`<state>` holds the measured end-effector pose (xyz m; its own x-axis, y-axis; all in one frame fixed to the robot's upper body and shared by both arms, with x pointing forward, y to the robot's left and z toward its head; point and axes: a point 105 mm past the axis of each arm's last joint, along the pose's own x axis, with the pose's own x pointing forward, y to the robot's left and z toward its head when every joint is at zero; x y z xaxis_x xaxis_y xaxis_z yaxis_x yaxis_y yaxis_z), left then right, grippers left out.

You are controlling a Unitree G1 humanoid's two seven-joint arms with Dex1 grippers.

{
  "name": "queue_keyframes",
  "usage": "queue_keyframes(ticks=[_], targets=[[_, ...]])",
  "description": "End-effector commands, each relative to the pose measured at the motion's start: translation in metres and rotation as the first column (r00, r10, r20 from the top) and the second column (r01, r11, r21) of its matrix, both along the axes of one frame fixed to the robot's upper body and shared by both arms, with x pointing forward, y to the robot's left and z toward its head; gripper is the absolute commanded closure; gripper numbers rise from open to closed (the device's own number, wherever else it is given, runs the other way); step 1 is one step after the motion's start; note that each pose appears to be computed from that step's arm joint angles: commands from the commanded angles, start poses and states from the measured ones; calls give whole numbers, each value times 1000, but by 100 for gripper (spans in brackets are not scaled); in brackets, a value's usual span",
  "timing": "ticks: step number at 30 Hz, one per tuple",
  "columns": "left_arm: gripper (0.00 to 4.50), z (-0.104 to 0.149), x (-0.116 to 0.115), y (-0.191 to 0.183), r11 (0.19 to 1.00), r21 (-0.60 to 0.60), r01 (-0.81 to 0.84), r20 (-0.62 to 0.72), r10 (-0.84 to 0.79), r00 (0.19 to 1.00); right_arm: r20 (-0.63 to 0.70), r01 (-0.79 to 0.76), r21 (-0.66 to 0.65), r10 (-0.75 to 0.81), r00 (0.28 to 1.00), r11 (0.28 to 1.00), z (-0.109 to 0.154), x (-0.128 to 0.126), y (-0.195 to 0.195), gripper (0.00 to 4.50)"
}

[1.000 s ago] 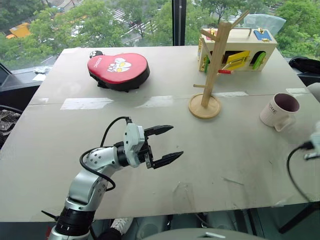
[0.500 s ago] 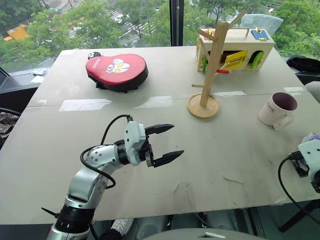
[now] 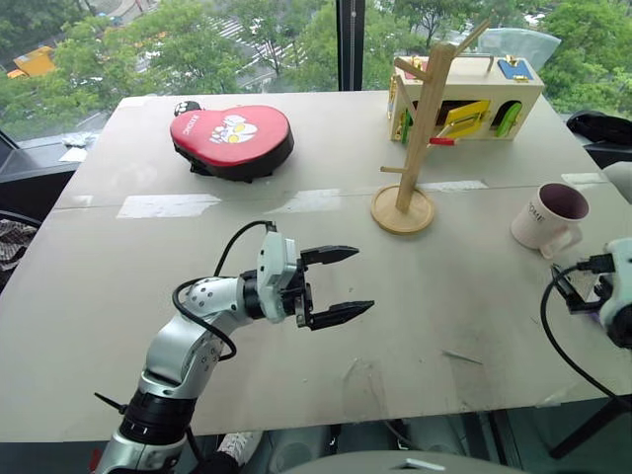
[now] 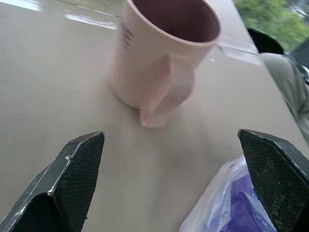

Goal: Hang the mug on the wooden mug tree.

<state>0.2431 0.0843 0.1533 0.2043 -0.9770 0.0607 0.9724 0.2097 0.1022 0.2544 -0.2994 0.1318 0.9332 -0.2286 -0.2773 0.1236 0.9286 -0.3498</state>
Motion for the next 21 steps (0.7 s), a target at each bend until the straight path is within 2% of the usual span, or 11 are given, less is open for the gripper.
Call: queue_keyframes(ticks=[1,7,21], targets=[[0,7,-6,3,1000,-4,-3,38,3,999,83,83,-28,-81,993,996,5,13,-8,2],[0,5,-11,5,999,7,-33,44,33,999,142,139,0,-138,980,990,3,35,-14,2],[0,12,-10,4,998,15,-57,60,56,997,191,271,-24,-262,946,962,-7,62,-28,2]])
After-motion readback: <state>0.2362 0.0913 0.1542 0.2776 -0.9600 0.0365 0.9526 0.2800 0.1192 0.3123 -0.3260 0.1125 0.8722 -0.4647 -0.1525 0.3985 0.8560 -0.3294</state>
